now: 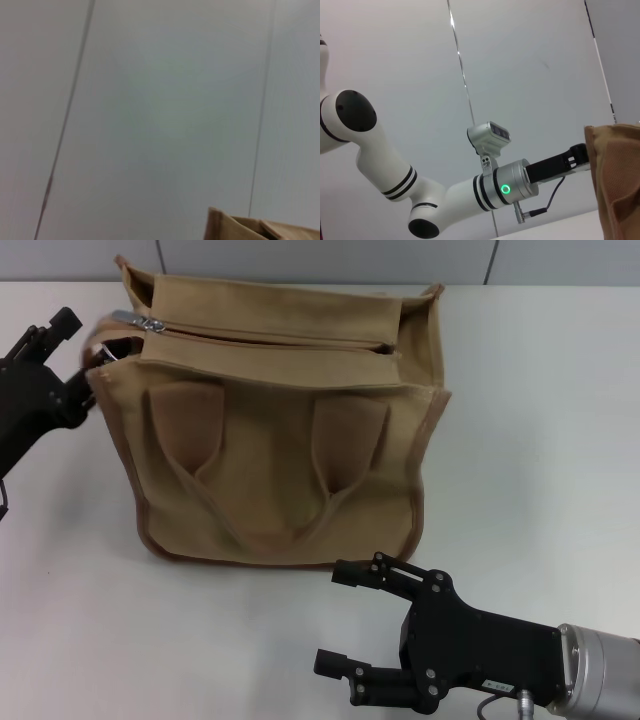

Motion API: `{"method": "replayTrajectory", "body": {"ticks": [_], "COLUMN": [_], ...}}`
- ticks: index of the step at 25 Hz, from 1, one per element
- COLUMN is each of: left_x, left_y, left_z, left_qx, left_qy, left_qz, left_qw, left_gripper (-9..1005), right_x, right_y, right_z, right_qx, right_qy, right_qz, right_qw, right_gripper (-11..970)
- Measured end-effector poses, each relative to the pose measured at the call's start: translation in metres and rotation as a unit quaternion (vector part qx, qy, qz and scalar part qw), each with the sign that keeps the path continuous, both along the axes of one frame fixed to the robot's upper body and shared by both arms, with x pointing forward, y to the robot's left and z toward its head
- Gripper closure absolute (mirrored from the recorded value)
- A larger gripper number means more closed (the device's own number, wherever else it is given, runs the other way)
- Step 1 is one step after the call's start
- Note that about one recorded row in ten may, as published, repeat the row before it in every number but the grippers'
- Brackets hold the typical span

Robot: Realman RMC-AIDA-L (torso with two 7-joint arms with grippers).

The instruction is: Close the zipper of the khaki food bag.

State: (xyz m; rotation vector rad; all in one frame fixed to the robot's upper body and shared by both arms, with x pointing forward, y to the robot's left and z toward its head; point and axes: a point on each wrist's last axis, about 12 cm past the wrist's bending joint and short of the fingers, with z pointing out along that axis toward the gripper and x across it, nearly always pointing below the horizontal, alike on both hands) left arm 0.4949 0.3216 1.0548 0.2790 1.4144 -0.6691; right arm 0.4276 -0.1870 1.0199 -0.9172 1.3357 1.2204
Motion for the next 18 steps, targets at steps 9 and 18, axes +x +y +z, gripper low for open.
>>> {"method": "replayTrajectory", "body": {"ticks": [9,18], "left_x": [0.0009,0.001], "left_y": [0.0031,0.0032], "left_z": [0.0003,0.0003], "left_qx": [-0.02,-0.019], "left_qy": [0.021,0.022], "left_qz": [-0.001,-0.003], "left_qw": [1.0,1.0], "left_gripper": [236,238], "right_x": [-0.001,-0.0016], "right_y": [0.0008,0.0006], "right_z": [-0.0002,-0.0005], "right_qx": [0.002,0.002], "right_qy": [0.0,0.001], "right_qz": [-0.001,-0.001], "right_qw": [1.0,1.0], "right_gripper": [125,125]}}
